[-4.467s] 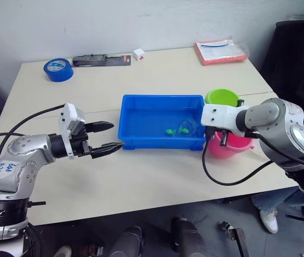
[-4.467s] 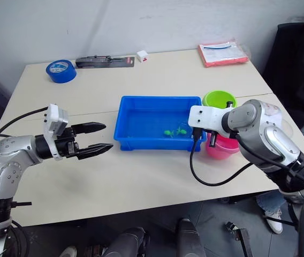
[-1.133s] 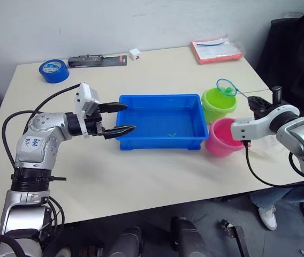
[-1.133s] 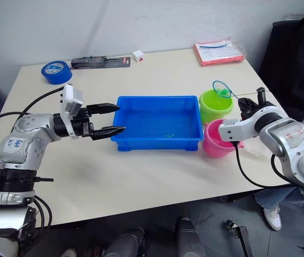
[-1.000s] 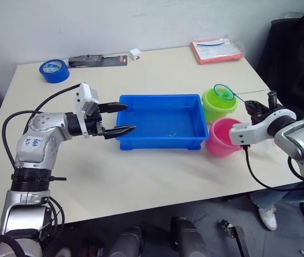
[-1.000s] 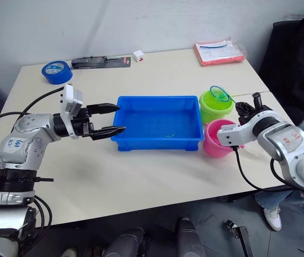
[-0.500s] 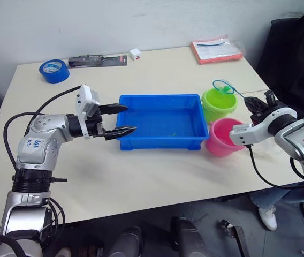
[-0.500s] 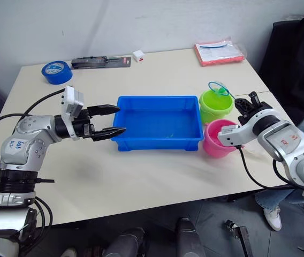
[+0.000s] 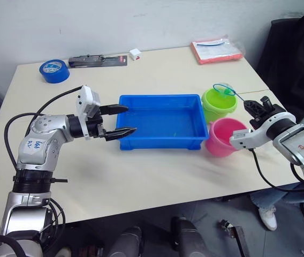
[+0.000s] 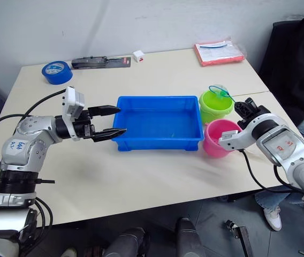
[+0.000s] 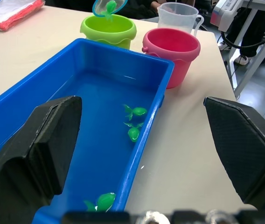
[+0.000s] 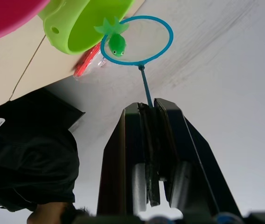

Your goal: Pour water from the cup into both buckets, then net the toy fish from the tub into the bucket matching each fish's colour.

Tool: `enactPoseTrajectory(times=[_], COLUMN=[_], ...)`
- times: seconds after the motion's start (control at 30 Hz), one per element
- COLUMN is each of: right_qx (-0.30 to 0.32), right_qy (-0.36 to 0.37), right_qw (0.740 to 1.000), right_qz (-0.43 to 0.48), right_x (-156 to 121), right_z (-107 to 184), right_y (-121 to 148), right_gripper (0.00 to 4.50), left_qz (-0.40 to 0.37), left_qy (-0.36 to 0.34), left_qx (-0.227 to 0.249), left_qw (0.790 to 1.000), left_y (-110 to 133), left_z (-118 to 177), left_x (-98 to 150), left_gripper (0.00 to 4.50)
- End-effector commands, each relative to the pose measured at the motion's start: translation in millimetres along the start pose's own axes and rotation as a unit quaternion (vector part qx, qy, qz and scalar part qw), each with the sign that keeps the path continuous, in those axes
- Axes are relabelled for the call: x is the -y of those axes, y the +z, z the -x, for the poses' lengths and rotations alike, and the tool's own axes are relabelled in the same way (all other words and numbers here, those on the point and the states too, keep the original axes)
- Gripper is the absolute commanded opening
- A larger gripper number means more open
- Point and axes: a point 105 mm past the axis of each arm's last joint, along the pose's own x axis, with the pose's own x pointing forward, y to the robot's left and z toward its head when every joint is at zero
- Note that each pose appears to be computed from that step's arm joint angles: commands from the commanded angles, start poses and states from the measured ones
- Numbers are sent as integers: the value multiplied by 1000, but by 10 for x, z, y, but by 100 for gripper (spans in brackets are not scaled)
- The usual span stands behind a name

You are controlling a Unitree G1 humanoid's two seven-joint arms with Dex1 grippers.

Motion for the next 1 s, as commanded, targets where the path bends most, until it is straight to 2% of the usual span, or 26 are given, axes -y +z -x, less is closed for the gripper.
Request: enactPoseTrajectory(times=[0.03,0.47,0.73,0.87,1.0], right_qx=[-19,-29,-30,-28,-16], right_qy=[-23,-34,-29,-28,-23], right_qw=[1000,999,999,999,986], right_qz=[5,19,24,-25,-165], right_x=[150,234,193,201,324], right_z=[39,73,86,78,78], right_y=[-111,-126,-114,-129,-189], right_gripper=[79,79,79,79,79], left_qz=[-20,-18,-21,-21,-14], left_qy=[-4,-6,-8,-5,-2], left_qx=[12,14,14,13,12], left_qw=[1000,1000,1000,1000,1000], left_y=[103,88,100,100,93], left_z=[-4,-17,-26,5,58], left_x=[28,32,27,28,33], left_gripper=[450,450,450,450,450])
